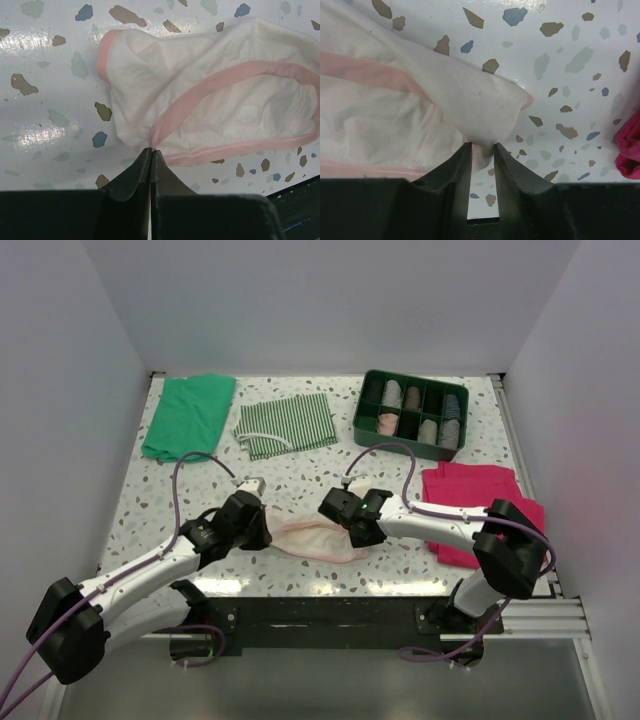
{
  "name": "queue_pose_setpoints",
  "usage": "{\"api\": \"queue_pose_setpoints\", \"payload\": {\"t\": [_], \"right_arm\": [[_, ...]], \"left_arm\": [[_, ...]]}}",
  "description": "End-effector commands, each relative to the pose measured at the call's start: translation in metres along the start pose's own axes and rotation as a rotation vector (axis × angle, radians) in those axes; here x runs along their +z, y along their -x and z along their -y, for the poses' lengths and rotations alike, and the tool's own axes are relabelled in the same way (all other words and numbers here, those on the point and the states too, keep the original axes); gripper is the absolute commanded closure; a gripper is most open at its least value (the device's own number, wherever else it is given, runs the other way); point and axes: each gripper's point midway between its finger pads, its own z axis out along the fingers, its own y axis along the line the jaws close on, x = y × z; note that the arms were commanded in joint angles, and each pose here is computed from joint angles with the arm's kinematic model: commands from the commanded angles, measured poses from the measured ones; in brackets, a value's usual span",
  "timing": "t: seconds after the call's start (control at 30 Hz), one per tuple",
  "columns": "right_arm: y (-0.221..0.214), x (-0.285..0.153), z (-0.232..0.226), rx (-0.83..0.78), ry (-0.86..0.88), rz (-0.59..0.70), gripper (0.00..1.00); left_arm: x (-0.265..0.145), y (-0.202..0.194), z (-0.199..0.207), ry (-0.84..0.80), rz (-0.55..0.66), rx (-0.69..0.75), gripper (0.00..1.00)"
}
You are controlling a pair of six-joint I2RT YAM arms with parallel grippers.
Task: Roll the underwear
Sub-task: Flatten out the underwear at the center of the board.
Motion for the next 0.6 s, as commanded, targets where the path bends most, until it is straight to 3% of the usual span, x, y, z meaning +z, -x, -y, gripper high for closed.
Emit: {"api": "queue_pose_setpoints", "payload": {"t": [0.0, 0.13, 0.43, 0.57], "right_arm": [[0.005, 0.002, -0.011, 0.007, 0.039, 0.007, 0.79], [0.011, -0.008, -0.018, 0.037, 0.111, 0.035, 1.0], [0.048, -0.052, -0.034, 0.204, 0.412, 0.15, 1.0], [0.05, -0.053, -0.02, 0.281, 0.451, 0.159, 1.0]], "left_arm": [[0.001, 0.006, 0.002, -0.002, 0.028, 0.001, 0.95], [0.0, 0.007, 0.002, -0.003, 0.035, 0.0, 0.95], [0.001, 0.009, -0.002, 0.022, 0.045, -0.001, 0.95], [0.0, 0.01, -0.003, 0.025, 0.049, -0.005, 0.95]]}}
